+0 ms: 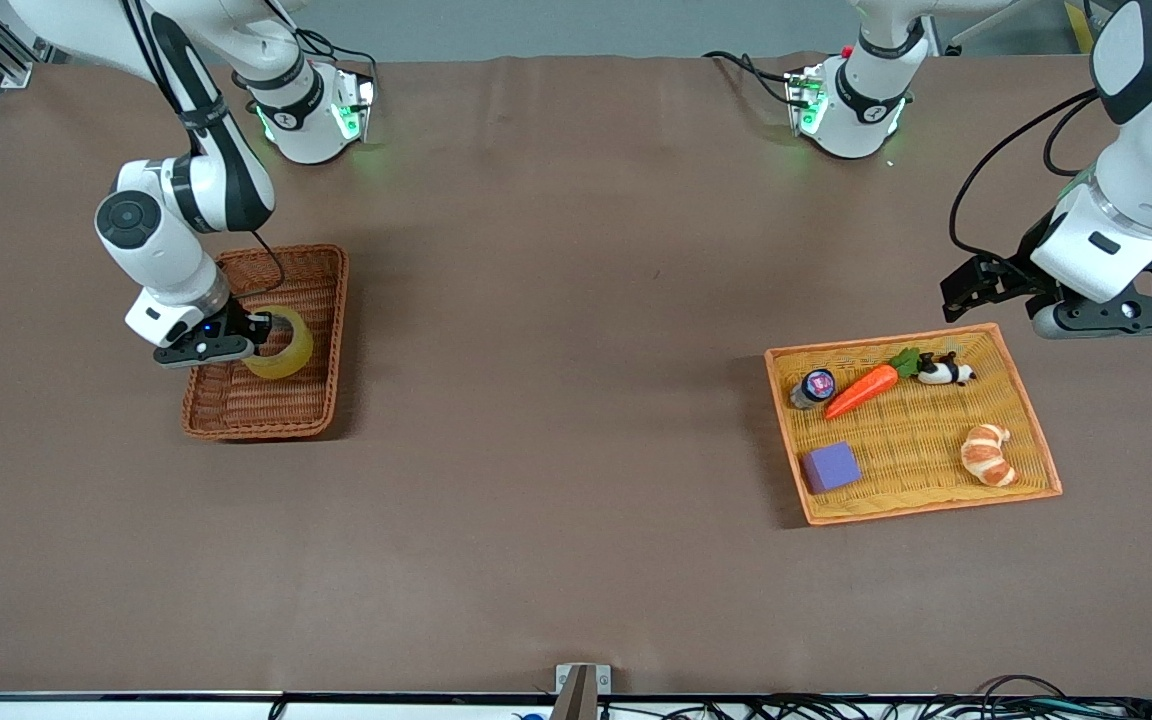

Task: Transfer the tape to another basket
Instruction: 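Carry the tape with the right gripper into the wicker basket, then open the right gripper and raise it away from the basket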

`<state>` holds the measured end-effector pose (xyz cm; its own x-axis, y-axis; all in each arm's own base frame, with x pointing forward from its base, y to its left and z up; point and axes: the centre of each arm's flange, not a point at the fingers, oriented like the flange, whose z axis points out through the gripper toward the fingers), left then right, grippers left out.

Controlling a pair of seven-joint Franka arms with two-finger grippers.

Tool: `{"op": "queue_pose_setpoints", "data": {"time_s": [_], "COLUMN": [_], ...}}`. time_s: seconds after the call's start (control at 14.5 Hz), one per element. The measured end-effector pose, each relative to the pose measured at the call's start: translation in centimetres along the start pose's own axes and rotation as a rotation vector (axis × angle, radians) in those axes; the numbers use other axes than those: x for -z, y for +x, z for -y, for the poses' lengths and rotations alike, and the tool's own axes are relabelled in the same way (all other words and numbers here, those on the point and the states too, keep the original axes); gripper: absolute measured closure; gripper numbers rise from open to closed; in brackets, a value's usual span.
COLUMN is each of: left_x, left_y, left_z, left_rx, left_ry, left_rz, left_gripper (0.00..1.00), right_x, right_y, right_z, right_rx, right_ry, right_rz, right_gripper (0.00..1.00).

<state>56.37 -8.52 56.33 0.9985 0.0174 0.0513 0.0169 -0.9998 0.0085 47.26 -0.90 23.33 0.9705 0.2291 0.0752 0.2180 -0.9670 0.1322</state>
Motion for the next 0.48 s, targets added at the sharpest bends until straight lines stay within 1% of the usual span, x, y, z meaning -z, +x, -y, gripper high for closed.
{"op": "queue_pose_setpoints", "data": {"time_s": [0.21,0.28,0.48], "left_x": [0.0,0.0,0.0], "left_y": [0.0,0.1,0.1], "left_z": [0.0,-0.1,-0.2], "left_rx": [0.000,-0.001,-0.002], "left_ry": [-0.002,-0.002,-0.003], "left_rz": [-0.003,-0.005,-0.008], "left_gripper": [0.00,0.00,0.00], "right_x": [-1.7,-1.9,-1.4], "right_y": [-0.5,-0.6,-0.1], "right_z": [-1.0,-1.0,-1.1], "right_rx": [0.013,0.015,0.016], "right_ry": [-0.008,-0.009,-0.011], "right_rz": [0.004,0.007,-0.006], "right_gripper": [0.78,0.74,0.45]}}
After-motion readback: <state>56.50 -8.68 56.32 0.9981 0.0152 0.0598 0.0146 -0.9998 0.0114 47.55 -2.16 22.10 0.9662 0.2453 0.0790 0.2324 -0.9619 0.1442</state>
